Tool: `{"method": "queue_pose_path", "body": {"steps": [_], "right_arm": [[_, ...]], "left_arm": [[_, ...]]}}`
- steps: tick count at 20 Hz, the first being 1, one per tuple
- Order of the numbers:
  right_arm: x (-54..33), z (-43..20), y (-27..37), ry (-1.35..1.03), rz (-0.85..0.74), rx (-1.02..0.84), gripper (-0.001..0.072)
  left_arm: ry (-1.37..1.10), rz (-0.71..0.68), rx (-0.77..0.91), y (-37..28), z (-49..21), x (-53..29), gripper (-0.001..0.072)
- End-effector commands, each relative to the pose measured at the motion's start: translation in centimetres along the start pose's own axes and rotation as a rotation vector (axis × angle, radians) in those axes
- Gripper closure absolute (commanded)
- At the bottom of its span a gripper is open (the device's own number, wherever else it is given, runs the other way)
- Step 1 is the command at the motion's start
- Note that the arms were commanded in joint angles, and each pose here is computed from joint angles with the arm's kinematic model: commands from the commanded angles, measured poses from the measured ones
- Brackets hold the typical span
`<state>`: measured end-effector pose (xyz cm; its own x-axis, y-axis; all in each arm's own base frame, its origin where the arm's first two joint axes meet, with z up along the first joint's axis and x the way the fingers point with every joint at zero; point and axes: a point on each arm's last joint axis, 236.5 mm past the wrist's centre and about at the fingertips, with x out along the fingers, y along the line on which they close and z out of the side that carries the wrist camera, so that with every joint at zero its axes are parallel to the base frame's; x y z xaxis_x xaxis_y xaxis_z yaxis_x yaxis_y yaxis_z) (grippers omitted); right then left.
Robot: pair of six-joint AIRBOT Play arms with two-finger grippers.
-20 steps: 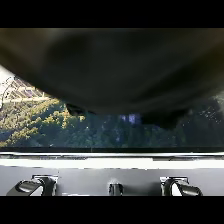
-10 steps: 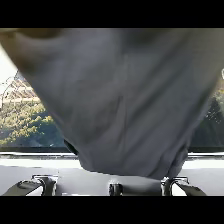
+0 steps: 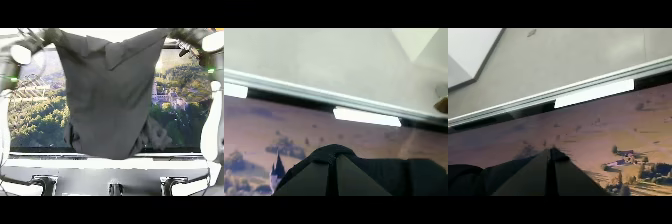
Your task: Fold the clothes and pants, and hang the long-sleeved shirts on hangers.
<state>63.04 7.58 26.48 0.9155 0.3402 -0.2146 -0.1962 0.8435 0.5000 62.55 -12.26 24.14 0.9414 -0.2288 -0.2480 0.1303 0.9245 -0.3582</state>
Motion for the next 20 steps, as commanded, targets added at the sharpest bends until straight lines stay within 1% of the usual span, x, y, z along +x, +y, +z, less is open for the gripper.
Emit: {"method": "queue_pose_path", "body": {"steps": [1, 4, 5, 6, 7, 8, 9, 12, 14, 15, 16, 17, 18, 19, 20], "right_arm": [[4.8, -6.1, -3.4, 0.096, -0.042, 0.021, 0.0682], [5.7, -12.4, -5.5, 0.295, -0.069, 0.045, 0.0682], [5.3, -14.2, -5.9, 0.365, -0.082, 0.040, 0.0671], [4.6, -15.2, -6.0, 0.421, -0.087, 0.029, 0.0592], [3.5, -15.7, -6.0, 0.477, -0.087, 0.030, 0.0471], [1.8, -15.9, -5.9, 0.533, -0.084, 0.028, 0.0322], [-0.2, -15.9, -6.1, 0.592, -0.090, 0.015, 0.0267], [-8.3, -16.2, -8.2, 0.816, -0.147, -0.011, 0.0268], [-12.2, -15.6, -9.1, 0.825, -0.157, 0.114, 0.0269], [-14.2, -16.4, -9.5, 0.841, -0.175, 0.156, 0.0268], [-16.2, -17.8, -9.6, 0.855, -0.200, 0.222, 0.0266], [-17.9, -19.6, -9.2, 0.876, -0.216, 0.270, 0.0238], [-19.8, -22.0, -8.3, 0.906, -0.219, 0.299, 0.0189], [-21.3, -24.4, -7.4, 0.934, -0.218, 0.318, 0.0179], [-22.8, -27.1, -6.4, 0.964, -0.215, 0.335, 0.0151]], "left_arm": [[0.133, 0.046, -0.015, 2.9, -7.3, 4.6, 0.0691], [0.399, 0.114, -0.106, 4.9, -15.3, 4.7, 0.0685], [0.488, 0.149, -0.148, 5.6, -17.6, 4.0, 0.0633], [0.554, 0.178, -0.177, 6.0, -18.9, 3.1, 0.0427], [0.615, 0.190, -0.198, 6.3, -19.7, 2.0, 0.0111], [0.665, 0.186, -0.208, 6.4, -19.9, 0.8, -0.0013], [0.710, 0.174, -0.204, 6.6, -19.5, -0.8, -0.0013], [0.771, 0.187, -0.161, 8.1, -16.3, -5.9, -0.0013], [0.783, 0.197, -0.141, 9.0, -14.7, -9.4, -0.0013], [0.791, 0.210, -0.148, 9.4, -14.9, -11.3, -0.0013], [0.803, 0.224, -0.164, 9.8, -15.8, -13.2, -0.0013], [0.818, 0.229, -0.186, 9.8, -17.4, -15.3, -0.0013], [0.832, 0.222, -0.215, 9.4, -19.3, -17.3, -0.0013], [0.844, 0.209, -0.255, 8.8, -21.5, -19.3, -0.0013], [0.856, 0.190, -0.307, 8.0, -23.8, -21.3, -0.0013]]}}
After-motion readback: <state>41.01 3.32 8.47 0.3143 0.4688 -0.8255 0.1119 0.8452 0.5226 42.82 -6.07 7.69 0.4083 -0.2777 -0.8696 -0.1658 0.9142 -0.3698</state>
